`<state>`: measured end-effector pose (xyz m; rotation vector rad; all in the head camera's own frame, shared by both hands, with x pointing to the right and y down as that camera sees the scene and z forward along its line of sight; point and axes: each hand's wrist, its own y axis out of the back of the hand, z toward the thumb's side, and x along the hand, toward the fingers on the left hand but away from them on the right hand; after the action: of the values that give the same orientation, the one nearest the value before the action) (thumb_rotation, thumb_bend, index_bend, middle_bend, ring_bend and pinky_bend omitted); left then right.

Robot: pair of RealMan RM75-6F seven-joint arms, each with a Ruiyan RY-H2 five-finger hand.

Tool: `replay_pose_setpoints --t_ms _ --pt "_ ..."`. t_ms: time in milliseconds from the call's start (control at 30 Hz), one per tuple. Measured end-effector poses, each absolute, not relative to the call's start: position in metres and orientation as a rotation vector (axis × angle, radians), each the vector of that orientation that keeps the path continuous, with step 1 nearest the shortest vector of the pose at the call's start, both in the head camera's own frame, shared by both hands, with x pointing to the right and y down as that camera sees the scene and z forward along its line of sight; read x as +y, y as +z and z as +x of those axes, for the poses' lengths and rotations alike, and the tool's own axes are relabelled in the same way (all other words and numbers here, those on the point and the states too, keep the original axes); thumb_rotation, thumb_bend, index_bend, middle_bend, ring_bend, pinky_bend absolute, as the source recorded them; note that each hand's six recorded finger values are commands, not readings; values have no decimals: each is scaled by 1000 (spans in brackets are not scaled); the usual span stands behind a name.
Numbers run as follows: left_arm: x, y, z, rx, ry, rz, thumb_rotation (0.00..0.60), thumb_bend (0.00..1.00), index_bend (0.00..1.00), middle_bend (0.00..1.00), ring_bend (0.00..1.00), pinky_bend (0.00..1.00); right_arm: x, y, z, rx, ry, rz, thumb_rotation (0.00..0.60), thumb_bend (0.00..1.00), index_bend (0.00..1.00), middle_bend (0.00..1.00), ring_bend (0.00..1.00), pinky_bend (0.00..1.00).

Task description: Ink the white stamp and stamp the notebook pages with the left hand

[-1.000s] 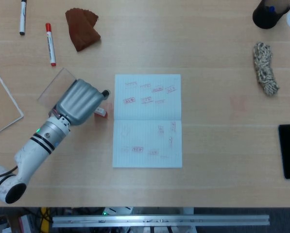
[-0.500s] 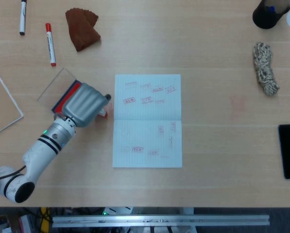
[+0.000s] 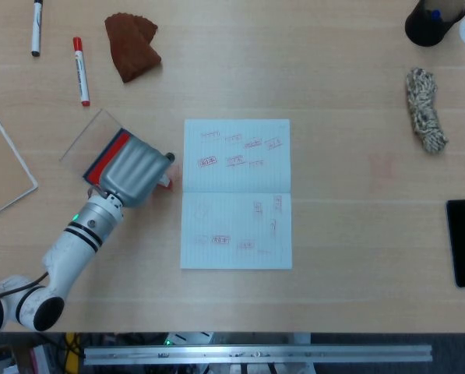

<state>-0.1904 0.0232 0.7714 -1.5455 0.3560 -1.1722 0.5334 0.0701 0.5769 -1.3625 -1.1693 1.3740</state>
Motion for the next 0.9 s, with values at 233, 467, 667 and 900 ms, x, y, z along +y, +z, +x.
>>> replay_pose_setpoints --t_ms 233,467,667,900 --pt "26 774 -191 373 -1184 -1537 600 189 483 1000 1000 1000 71 578 534 -1169 1379 -1363 600 261 325 386 311 419" --pt "30 779 -190 380 -1191 -1534 600 206 486 1000 1000 1000 71 578 535 -1169 1383 -1362 600 261 325 386 311 419" --pt "32 781 -190 384 -1198 -1526 600 206 487 1000 1000 1000 70 580 535 -1166 1385 -1368 600 261 325 386 311 419" --pt "34 784 -190 387 -1203 -1528 600 206 496 1000 1000 1000 70 581 535 -1164 1387 -1371 600 261 325 386 311 419"
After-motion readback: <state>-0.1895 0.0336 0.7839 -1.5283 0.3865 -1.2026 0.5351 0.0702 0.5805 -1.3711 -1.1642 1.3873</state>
